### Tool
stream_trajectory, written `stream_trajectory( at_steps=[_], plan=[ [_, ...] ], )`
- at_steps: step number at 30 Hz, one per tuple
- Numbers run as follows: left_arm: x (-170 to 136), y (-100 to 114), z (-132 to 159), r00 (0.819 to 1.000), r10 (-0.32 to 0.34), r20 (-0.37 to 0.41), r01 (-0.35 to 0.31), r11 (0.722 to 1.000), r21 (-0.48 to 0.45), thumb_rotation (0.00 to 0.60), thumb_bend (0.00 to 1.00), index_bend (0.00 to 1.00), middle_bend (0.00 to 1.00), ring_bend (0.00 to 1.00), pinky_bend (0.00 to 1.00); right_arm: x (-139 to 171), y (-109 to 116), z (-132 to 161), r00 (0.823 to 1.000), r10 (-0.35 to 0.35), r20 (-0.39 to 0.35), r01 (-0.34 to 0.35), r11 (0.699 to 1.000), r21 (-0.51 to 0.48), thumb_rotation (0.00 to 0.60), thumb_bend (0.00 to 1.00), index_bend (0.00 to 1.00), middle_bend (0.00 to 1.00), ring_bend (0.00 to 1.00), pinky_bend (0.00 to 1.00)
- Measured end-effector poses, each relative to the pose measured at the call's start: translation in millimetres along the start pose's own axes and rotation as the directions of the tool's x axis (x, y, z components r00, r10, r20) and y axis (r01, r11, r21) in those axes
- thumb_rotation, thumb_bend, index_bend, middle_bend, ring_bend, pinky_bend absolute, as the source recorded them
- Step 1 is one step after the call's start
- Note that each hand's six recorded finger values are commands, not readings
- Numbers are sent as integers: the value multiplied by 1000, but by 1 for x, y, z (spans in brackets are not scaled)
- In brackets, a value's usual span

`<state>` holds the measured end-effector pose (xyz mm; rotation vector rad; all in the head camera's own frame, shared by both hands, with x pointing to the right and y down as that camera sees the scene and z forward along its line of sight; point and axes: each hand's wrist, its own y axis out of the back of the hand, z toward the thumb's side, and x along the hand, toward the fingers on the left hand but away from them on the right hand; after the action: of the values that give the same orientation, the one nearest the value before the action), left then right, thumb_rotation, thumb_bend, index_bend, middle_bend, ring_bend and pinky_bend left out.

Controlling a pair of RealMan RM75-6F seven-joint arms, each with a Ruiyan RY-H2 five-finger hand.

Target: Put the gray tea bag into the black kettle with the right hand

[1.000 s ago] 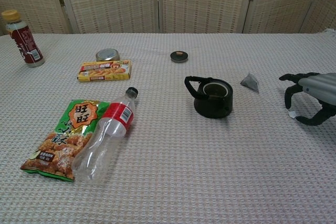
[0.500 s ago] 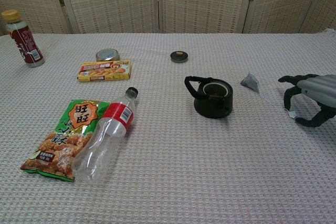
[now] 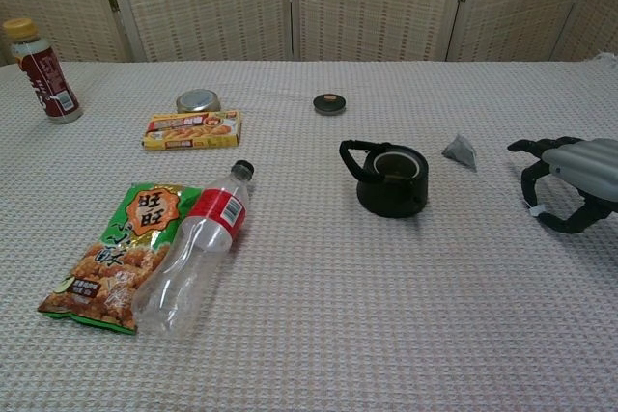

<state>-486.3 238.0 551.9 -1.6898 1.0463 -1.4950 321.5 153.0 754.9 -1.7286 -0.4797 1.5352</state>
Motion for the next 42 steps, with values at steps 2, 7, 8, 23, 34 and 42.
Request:
stream_trajectory(
  at_steps=[2, 7, 8, 23, 34, 42],
  plan=[
    [0, 0, 0, 1000, -1, -1, 1, 1000, 1, 600, 125, 0, 0, 0, 113, 0, 0, 0, 1000, -1, 0, 1, 1000, 0, 600, 364, 520, 0, 0, 0],
    [1, 0, -1, 1000, 0, -3, 0, 1000, 2, 600, 124, 0, 0, 0, 113, 1, 3, 1, 1000, -14, -3, 14, 1000, -5, 600, 365, 520, 0, 0, 0],
    [1, 0, -1, 1000, 0, -3, 0, 1000, 2, 600, 124, 0, 0, 0, 113, 2, 5, 1, 1000, -19, -4, 19, 1000, -7, 600, 365, 521, 0, 0, 0],
    [0, -1, 2, 1000, 1, 5, -1, 1000, 13, 600, 124, 0, 0, 0, 113, 20, 41, 6, 991, -128, -27, 127, 991, -39, 600, 386, 544, 2, 0, 0],
    [-3, -2, 7, 1000, 4, 24, -4, 1000, 21, 600, 124, 0, 0, 0, 113, 41, 84, 16, 968, -244, -57, 242, 969, -54, 600, 390, 561, 16, 0, 0],
    [-3, -2, 7, 1000, 4, 26, -5, 1000, 21, 600, 124, 0, 0, 0, 113, 47, 111, 28, 948, -308, -78, 304, 950, -67, 600, 397, 574, 22, 0, 0]
  ],
)
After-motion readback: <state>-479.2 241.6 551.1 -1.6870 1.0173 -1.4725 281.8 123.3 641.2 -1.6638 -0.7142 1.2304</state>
